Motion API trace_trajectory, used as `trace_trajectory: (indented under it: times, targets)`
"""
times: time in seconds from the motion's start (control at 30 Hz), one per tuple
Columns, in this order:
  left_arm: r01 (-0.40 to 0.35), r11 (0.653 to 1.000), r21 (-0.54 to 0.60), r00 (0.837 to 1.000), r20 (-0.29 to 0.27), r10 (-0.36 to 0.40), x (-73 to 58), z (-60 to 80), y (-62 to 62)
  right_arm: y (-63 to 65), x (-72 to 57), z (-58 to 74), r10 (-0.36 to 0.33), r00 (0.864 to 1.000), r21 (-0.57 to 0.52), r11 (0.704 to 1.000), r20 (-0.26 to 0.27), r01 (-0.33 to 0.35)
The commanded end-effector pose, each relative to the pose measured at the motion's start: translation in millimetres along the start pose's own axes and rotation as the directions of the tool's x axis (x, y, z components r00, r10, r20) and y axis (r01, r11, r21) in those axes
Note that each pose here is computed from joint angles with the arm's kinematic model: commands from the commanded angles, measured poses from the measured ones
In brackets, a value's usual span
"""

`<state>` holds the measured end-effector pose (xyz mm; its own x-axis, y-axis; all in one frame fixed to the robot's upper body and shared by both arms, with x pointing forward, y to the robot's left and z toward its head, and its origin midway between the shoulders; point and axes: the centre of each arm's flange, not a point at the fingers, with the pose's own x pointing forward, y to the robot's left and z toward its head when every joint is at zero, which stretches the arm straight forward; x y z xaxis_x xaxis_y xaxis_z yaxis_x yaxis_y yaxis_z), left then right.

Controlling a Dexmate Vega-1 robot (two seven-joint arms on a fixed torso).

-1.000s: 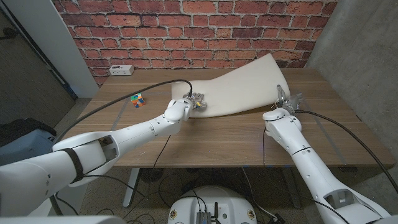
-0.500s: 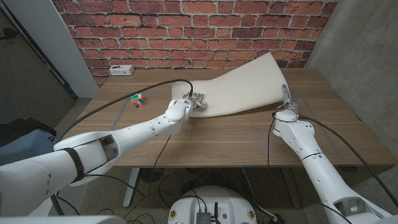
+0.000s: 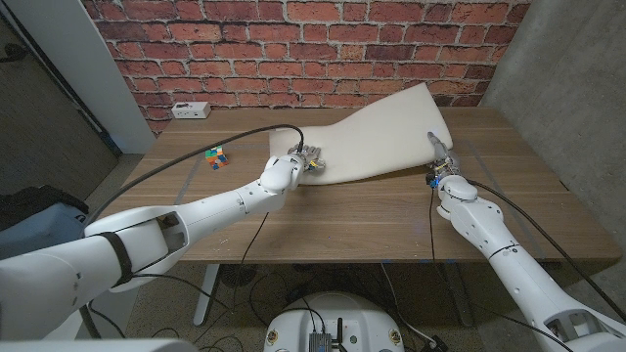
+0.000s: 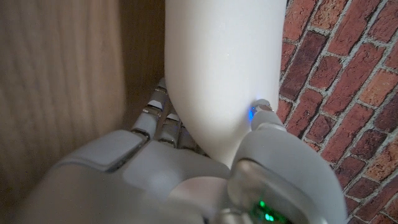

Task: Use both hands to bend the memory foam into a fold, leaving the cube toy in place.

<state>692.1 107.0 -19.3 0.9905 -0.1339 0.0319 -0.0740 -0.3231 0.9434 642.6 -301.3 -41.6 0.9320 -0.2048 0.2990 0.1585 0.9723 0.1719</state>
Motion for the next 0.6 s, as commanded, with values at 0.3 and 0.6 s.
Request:
trace_trajectory:
  times: [0.3,0.6]
  targets:
    - [-0.003,1.000,0.002,1.000,0.002,0.003,-7.4,0.4,-0.9,31.6,-22.7,41.6,-0.151,0.934,-0.283,0.927,0.324,0.248]
    - [-0.006,1.000,-0.001,1.000,0.006,0.006,-11.1,0.6,-2.3,57.1,-35.7,54.0,-0.178,0.863,-0.479,0.770,0.472,0.421]
